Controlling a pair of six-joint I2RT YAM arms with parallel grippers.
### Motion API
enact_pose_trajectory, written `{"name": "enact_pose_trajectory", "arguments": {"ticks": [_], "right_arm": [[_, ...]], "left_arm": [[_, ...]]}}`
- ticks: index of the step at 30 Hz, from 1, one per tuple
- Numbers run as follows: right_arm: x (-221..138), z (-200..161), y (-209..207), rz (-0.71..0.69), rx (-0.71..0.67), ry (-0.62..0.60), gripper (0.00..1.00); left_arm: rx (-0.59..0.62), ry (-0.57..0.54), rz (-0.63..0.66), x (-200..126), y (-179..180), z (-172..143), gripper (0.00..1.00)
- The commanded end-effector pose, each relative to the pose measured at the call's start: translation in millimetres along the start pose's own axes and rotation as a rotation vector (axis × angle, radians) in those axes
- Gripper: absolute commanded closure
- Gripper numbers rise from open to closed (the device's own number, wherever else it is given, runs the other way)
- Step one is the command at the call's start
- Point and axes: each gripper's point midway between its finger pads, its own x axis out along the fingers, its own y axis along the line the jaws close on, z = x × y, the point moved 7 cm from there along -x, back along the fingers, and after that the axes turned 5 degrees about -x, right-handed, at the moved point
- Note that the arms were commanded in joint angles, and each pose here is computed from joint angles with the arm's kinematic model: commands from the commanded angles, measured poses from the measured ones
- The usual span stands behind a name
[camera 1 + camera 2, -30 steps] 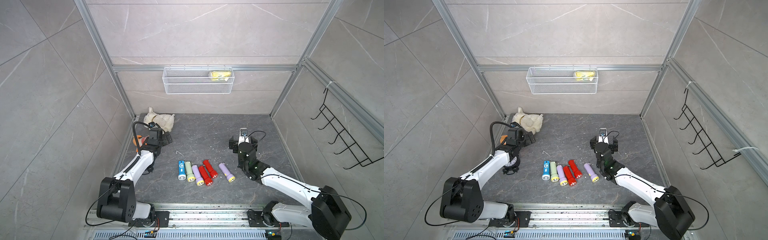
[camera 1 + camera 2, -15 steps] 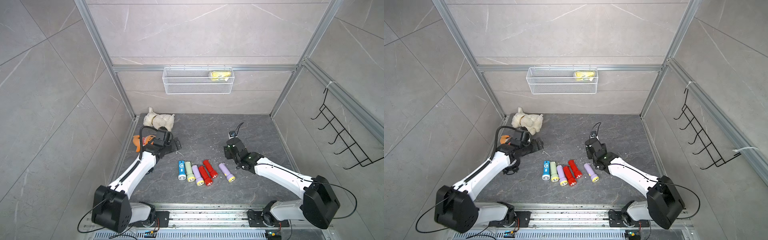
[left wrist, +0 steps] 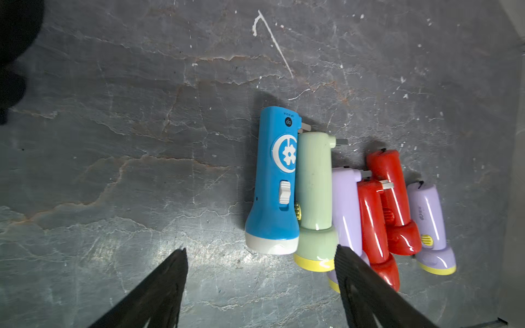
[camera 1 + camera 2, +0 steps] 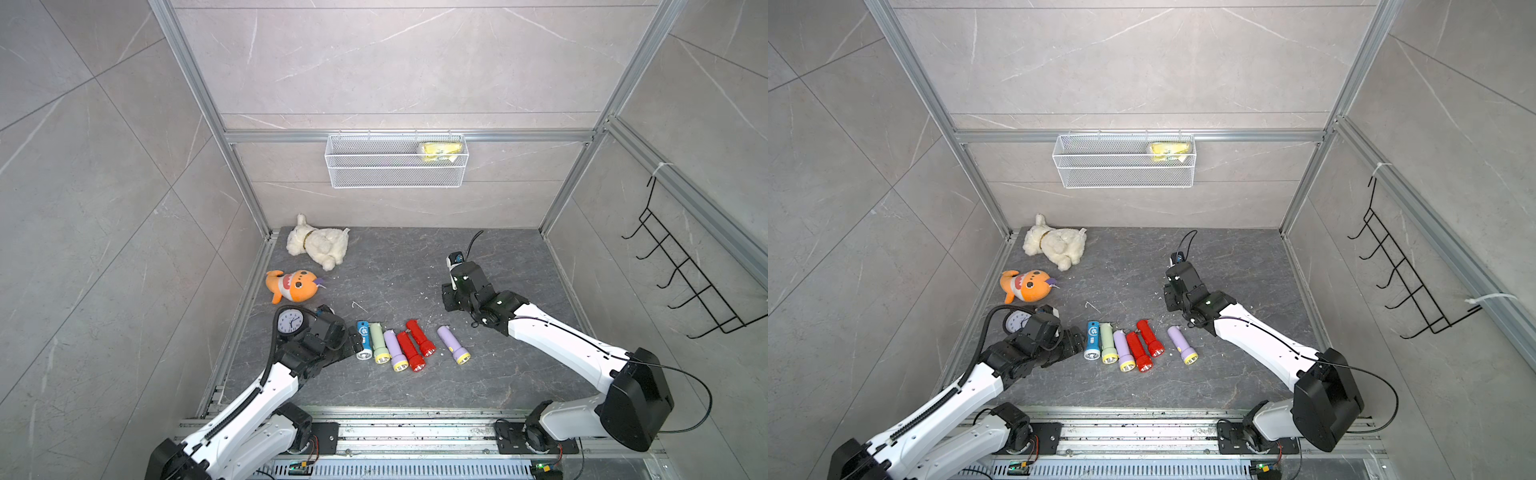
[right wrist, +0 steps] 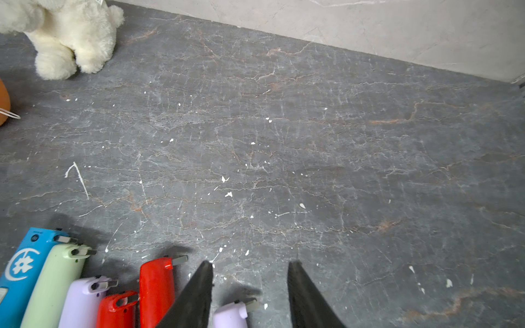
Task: Close the plug at the bottom of the flashlight
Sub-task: Pick up the flashlight from the center of the board.
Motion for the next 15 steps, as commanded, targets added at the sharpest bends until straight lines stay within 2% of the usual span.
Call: {"name": "enact_pose_trajectory", "arguments": {"ticks": [1,4,8,11,15], "right_arm": [[-1.9,-4.9,1.7,0.018,0.005,0.032,0.49],[-4.5,-7.7,-0.6,0.008,0.02,0.026,0.46],[-7.3,-8.1,-3.7,-0.013,0.017,0.025,0.45],[-7.9,-6.0,-6.5,-0.04,0.002,0.029,0.44],[-5.3,-7.5,-9.1,-0.069,-0.003,0.027,0.42]], "left_arm": [[0.014,0.016,0.053,11.2,-12.7,7.9,0.14],[0.052,0.047,0.099,27.3,-23.8,10.9,0.16],[0.082,0.073,0.161,44.2,-31.6,16.0,0.22],[0.107,0.075,0.165,49.5,-37.1,16.7,0.32],[0.128,0.087,0.202,53.2,-35.9,15.4,0.35]]}}
